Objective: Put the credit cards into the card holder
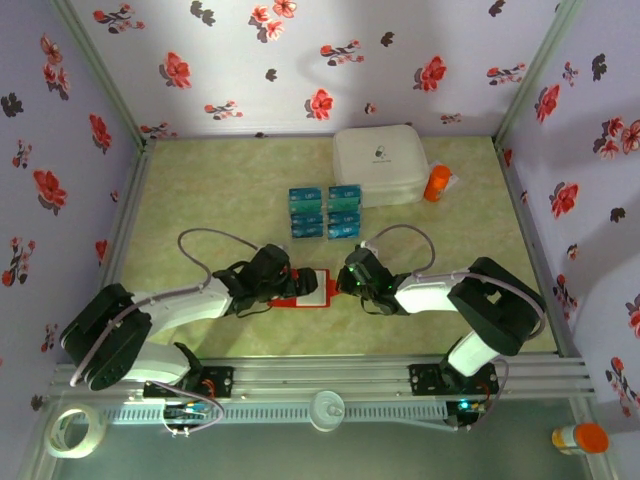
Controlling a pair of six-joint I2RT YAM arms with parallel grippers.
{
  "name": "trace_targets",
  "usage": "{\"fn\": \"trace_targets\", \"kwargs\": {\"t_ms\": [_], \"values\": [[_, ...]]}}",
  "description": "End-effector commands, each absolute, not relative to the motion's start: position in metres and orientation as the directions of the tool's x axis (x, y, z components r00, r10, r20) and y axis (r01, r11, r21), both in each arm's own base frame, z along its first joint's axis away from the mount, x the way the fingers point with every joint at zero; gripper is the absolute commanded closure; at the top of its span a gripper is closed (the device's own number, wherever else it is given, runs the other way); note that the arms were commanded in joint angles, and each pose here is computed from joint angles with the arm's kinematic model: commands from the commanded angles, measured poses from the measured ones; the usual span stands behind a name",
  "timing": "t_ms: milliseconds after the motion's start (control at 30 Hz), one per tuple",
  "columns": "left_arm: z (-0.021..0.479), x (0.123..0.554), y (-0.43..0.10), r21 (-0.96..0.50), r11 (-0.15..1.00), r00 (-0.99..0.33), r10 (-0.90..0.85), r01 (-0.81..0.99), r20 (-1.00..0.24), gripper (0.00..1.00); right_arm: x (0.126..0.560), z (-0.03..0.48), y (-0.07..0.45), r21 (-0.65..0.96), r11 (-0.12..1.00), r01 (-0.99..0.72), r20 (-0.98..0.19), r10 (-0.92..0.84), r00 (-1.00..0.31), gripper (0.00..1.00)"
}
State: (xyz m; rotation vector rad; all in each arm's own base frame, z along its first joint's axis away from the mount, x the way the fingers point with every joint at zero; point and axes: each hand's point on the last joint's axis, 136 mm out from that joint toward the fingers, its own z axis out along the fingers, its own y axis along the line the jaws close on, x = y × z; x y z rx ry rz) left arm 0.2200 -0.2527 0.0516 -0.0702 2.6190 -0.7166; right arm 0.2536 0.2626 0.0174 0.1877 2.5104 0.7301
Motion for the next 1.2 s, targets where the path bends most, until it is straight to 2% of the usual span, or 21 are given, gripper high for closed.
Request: {"fn": "trace_targets", "kwargs": {"t_ms": [0,233,667,933,1167], "values": [[0.046,0.226,-0.243,-0.457,0.885,-0.887,-0.145,0.082,-0.439,0.0,0.239,-0.009,0.251,0.49,0.871,0.031,-0.377,0.244,-0.893,0.99],[0.036,0.223,-0.238,-0.422,0.901,-0.885,-0.113,0.101,-0.452,0.0,0.238,-0.001,0.259,0.497,0.868,-0.006,-0.377,0.21,-0.902,0.99],[0.047,0.222,-0.237,-0.42,0.9,-0.868,-0.111,0.119,-0.483,0.0,0.251,0.063,0.293,0.493,0.85,-0.186,-0.431,0.053,-0.901,0.97],[0.064,0.224,-0.238,-0.439,0.889,-0.854,-0.128,0.126,-0.504,0.0,0.254,0.057,0.319,0.516,0.833,-0.199,-0.395,0.026,-0.918,0.98],[0.061,0.224,-0.234,-0.388,0.909,-0.854,-0.075,0.154,-0.514,0.0,0.255,0.037,0.329,0.514,0.839,-0.181,-0.362,0.021,-0.932,0.99]]}}
